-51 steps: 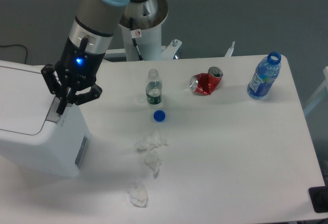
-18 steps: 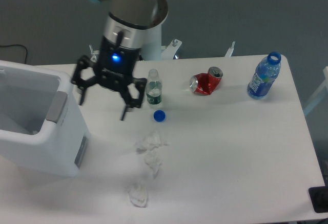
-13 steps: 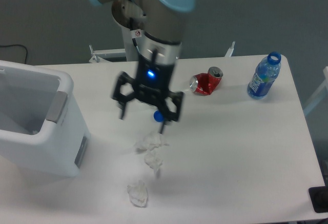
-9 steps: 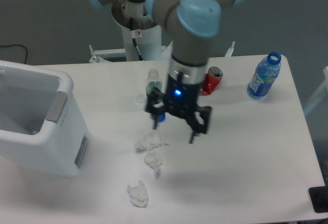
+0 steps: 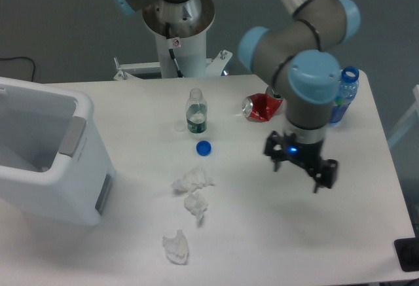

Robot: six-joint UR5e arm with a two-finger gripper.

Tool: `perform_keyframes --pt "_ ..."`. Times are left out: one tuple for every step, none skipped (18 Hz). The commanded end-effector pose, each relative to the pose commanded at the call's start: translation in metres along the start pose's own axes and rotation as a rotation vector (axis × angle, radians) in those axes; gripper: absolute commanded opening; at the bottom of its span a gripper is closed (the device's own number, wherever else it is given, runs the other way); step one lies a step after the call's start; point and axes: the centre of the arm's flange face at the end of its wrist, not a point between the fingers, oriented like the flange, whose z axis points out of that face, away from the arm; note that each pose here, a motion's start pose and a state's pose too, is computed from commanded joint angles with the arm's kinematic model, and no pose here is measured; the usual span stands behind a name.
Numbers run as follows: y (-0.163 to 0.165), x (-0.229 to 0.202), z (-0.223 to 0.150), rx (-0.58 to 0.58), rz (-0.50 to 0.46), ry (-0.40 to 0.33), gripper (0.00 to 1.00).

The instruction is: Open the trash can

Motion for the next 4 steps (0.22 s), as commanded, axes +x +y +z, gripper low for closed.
perform_keyframes --pt "0.0000 -0.0065 0.0015 -0.001 0.001 -0.006 1.00" --pt "0.0024 -0.0104 0.0023 0.000 0.000 -0.009 1.00" --pt "0.0048 -0.0100 0.0030 -0.003 -0.002 -0.005 1.00" --pt "0.0052 -0.0076 0.0055 -0.003 -0.003 0.000 1.00"
